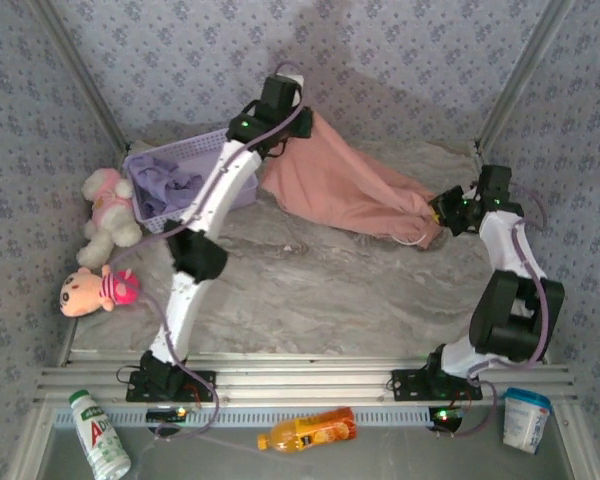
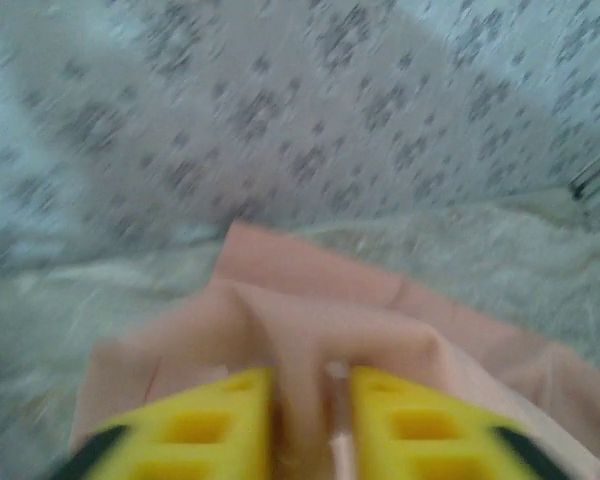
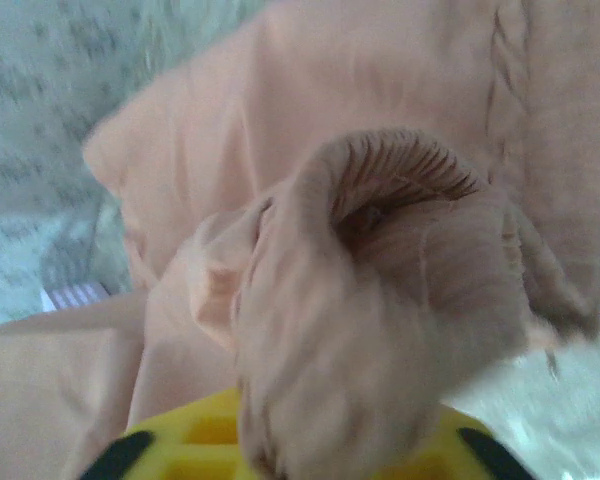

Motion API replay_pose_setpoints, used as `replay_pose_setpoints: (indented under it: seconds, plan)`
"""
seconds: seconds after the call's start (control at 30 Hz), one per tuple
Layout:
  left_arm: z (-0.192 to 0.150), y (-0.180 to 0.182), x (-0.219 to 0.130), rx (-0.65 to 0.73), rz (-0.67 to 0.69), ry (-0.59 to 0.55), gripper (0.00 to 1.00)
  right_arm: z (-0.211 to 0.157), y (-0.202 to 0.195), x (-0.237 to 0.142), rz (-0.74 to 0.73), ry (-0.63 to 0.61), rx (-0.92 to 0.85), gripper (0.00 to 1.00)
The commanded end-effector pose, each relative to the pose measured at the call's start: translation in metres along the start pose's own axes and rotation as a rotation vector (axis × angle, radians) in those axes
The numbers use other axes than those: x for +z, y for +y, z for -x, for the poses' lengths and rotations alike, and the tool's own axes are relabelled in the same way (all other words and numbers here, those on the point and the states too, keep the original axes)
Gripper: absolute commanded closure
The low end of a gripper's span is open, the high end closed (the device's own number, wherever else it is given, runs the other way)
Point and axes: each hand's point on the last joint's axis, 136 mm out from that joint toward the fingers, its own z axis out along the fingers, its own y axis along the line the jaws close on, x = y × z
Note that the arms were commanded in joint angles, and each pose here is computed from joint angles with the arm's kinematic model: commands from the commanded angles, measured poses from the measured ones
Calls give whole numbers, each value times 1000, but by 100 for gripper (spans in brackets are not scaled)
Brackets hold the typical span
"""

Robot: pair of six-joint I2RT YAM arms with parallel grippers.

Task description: Fold and stack the mixed laundry pile

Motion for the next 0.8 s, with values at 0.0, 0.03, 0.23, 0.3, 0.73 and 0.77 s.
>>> replay_pose_setpoints:
  seconds: [0.0, 0.03, 0.23, 0.3, 0.73, 0.77]
  plan:
    - [-2, 18, 22, -206, -62, 2, 0, 57, 31, 4, 176, -123, 42, 67]
    - [-3, 24, 29, -271, -74, 8, 0, 69, 34, 6, 206, -143, 48, 54]
    - [-7, 31, 12, -224, -29, 58, 0, 86, 48, -16, 123, -201, -98, 17]
    - [-10, 33, 2, -213, -13, 85, 0, 76, 52, -19, 98, -194, -168, 18]
    - [-99, -19, -44, -66, -38, 405, 0, 9, 7, 68, -236, -19, -525, 34]
    - [-111, -21, -48, -66, -31, 427, 0, 9, -2, 77, -261, 5, -525, 36]
